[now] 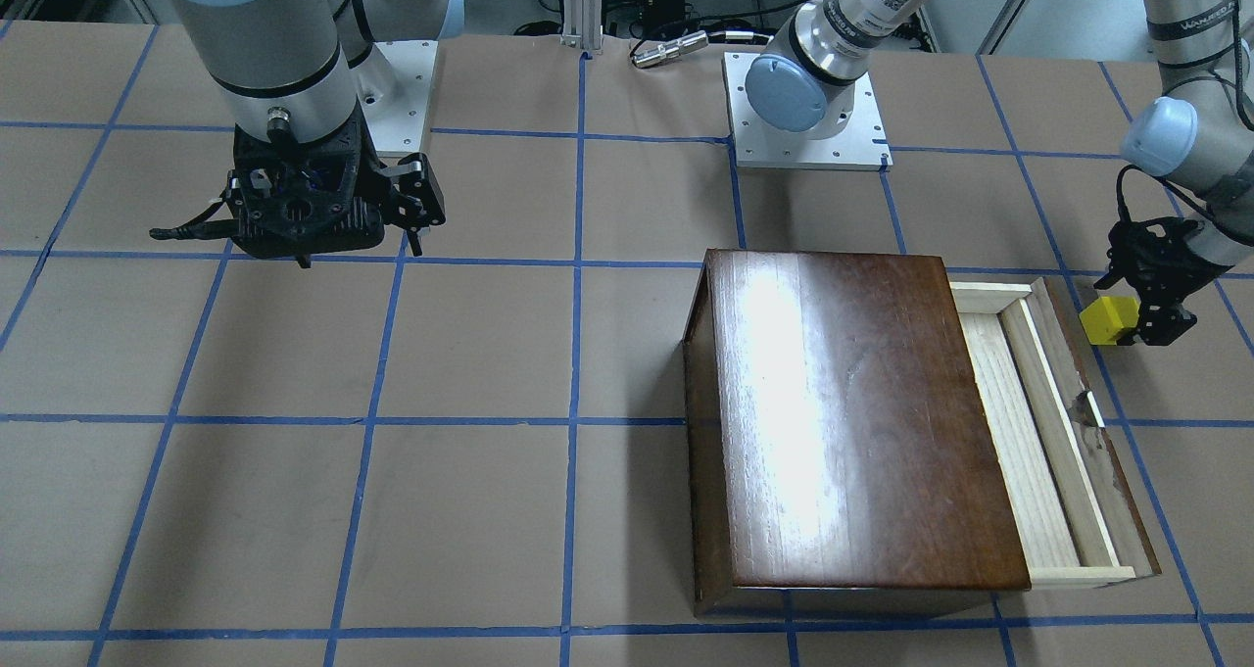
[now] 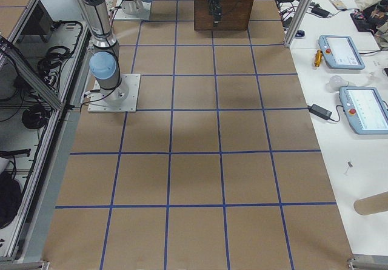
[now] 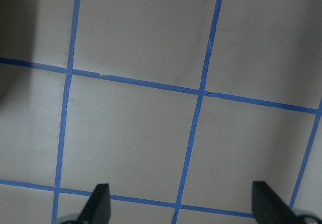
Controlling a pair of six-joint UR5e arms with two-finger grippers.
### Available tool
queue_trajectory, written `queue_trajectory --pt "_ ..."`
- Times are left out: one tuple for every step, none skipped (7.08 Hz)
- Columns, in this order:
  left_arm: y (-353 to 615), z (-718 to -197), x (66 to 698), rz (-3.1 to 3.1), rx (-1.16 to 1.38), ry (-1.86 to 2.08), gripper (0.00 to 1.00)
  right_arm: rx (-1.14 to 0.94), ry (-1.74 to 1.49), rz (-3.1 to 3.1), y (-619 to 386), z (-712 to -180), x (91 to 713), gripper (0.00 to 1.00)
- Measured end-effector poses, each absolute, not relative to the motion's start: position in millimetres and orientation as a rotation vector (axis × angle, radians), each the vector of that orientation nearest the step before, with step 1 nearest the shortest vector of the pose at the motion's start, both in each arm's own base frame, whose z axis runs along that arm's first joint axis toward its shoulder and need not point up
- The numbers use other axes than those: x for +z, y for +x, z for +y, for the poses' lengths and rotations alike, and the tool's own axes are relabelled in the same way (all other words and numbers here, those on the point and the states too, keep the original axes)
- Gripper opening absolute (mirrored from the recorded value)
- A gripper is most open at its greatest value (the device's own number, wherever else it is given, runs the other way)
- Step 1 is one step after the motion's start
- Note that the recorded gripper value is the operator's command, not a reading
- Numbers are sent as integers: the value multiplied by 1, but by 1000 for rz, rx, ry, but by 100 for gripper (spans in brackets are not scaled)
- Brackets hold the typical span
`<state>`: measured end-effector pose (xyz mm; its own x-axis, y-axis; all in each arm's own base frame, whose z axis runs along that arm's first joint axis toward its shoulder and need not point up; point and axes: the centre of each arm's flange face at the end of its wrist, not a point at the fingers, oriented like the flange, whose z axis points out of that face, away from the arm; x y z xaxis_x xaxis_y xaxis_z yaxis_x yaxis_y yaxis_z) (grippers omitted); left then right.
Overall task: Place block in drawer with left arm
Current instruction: 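Lift the yellow cube with the left gripper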
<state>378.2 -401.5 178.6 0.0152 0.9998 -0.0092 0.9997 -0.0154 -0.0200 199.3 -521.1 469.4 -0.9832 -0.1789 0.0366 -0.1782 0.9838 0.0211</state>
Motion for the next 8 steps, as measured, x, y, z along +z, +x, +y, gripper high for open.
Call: queue_trajectory --pt "378 -402 177 -2200 34 -2230 68 -28 277 -3090 199 -521 469 100" --pt "378 -402 177 -2203 34 -2227 27 -27 277 -3090 199 -521 469 100" --pt "378 -402 177 -2204 32 -2225 6 -27 277 -3090 199 -521 469 100" --pt "379 -401 177 -2205 30 -2224 0 -28 278 -3091 199 -521 469 100" --pt "379 -401 177 -2205 29 -2225 0 -28 278 -3090 199 -521 469 100" --pt "379 -402 177 -2204 28 -2226 0 -27 278 -3090 199 -521 469 100" --pt "379 -402 177 -2204 27 -2227 0 -27 278 -3090 199 -521 469 100" --pt "380 -402 177 -2204 26 -2228 0 -28 278 -3090 199 -521 469 100"
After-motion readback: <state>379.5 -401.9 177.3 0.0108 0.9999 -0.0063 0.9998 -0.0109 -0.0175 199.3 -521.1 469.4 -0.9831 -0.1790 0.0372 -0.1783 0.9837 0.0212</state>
